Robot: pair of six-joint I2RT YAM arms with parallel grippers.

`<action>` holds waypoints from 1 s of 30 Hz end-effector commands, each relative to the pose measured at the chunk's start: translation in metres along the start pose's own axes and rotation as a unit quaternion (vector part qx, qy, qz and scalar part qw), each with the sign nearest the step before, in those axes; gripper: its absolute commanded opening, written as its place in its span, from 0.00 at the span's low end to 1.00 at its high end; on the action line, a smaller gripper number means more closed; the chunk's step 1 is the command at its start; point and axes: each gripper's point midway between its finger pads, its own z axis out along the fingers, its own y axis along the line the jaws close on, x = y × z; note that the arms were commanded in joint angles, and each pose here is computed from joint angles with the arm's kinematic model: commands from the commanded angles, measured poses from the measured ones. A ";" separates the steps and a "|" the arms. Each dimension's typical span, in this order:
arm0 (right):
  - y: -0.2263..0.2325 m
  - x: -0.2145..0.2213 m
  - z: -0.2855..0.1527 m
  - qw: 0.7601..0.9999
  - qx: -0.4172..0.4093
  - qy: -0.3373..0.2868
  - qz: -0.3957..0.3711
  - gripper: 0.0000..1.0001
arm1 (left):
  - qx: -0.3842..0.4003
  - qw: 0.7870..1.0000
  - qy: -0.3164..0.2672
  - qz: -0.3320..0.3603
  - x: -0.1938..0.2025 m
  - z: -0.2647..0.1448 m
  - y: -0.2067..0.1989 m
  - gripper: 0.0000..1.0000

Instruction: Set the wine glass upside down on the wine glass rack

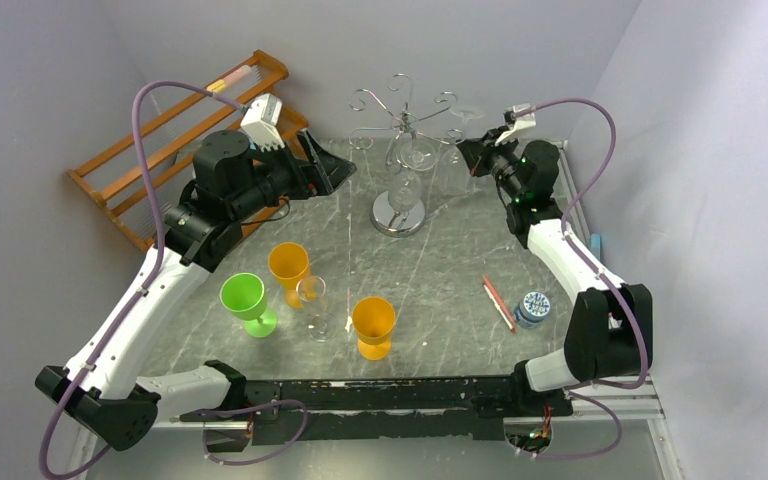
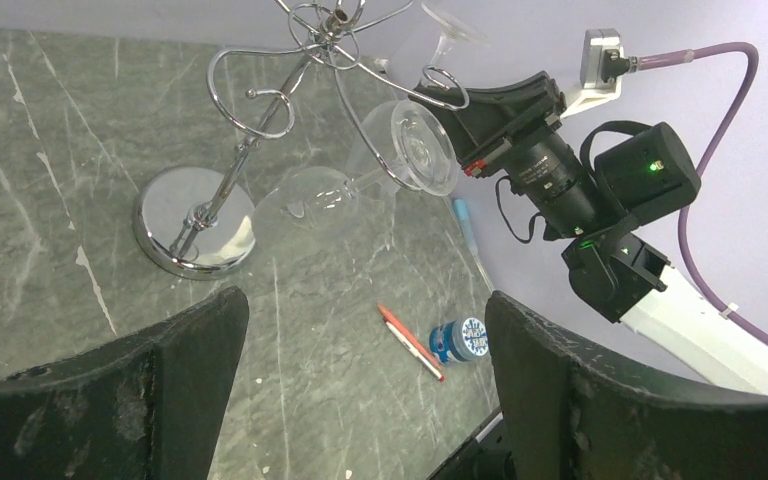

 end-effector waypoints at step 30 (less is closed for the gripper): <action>0.052 -0.005 -0.004 0.985 -0.170 -0.007 -0.023 0.00 | 0.009 1.000 0.005 0.006 0.003 -0.005 -0.004 0.91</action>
